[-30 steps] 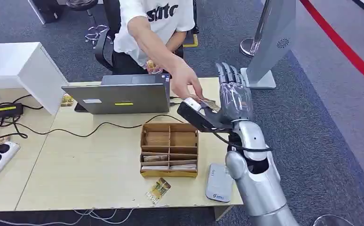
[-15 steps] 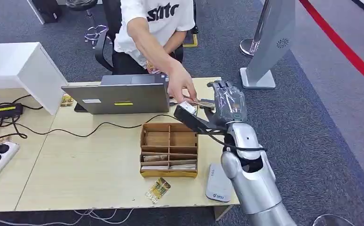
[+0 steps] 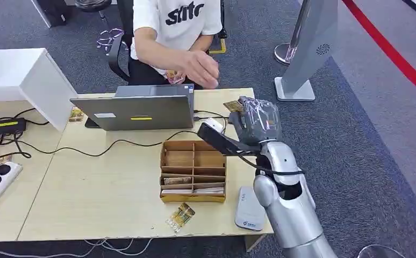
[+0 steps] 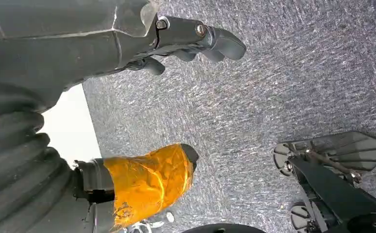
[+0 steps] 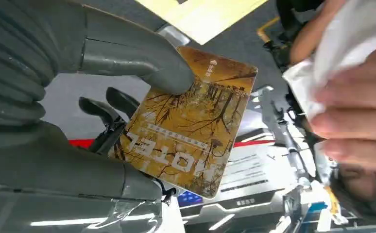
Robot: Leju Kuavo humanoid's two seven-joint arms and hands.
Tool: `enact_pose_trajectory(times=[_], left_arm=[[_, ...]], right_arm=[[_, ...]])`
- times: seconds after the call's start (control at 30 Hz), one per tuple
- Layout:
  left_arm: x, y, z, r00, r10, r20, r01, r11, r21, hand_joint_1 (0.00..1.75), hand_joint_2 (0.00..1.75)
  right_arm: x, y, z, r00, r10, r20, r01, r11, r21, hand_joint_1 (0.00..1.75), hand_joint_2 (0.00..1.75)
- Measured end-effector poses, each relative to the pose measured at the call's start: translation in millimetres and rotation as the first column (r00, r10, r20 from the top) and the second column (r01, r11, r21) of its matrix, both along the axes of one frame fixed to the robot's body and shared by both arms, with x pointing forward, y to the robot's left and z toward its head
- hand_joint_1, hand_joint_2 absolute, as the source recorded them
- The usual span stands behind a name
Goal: Pass the card to the sensor for recognition and then transmit it.
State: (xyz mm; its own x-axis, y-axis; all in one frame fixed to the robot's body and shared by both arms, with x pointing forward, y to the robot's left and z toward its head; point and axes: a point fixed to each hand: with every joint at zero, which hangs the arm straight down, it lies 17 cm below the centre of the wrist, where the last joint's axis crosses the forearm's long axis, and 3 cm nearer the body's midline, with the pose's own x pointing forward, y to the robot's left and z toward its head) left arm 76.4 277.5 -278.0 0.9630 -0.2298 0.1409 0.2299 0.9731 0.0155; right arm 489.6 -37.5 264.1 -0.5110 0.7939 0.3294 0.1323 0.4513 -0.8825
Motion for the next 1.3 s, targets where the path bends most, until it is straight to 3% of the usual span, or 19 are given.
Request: enact_pose_trajectory(times=[0.17, 0.37, 0.53, 0.67, 0.97, 1.3], left_arm=[[-0.6, 1.2, -0.4, 1.000, 0.014, -0.001, -0.014, 1.000, 0.006, 0.00, 1.75], [-2.0, 2.4, -1.0, 0.999, 0.043, -0.004, -0.043, 0.999, 0.015, 0.00, 1.75], [-4.6, 3.6, -1.8, 0.997, 0.076, -0.006, -0.076, 0.997, 0.025, 0.00, 1.75], [-3.2, 2.3, -1.8, 0.996, 0.090, 0.001, -0.090, 0.996, 0.027, 0.00, 1.75], [-1.5, -0.5, -1.5, 0.994, 0.107, 0.005, -0.107, 0.994, 0.020, 0.00, 1.75], [-0.5, -1.6, -1.3, 0.994, 0.108, 0.009, -0.108, 0.994, 0.018, 0.00, 1.75]], right_arm=[[-34.0, 1.8, 27.8, 0.995, 0.094, 0.038, -0.099, 0.975, 0.196, 1.75, 1.75], [-81.1, -13.7, 25.8, 0.987, 0.144, 0.073, -0.161, 0.918, 0.364, 1.75, 1.75], [-132.2, -35.2, 7.0, 0.986, 0.155, 0.068, -0.168, 0.859, 0.484, 1.75, 1.75], [-154.9, -47.5, -18.7, 0.987, 0.160, -0.020, -0.121, 0.814, 0.568, 1.75, 1.75], [-169.8, -54.4, -51.3, 0.978, 0.169, -0.124, -0.059, 0.790, 0.611, 1.75, 1.75], [-170.7, -52.9, -75.6, 0.975, 0.145, -0.166, -0.027, 0.828, 0.560, 1.75, 1.75]])
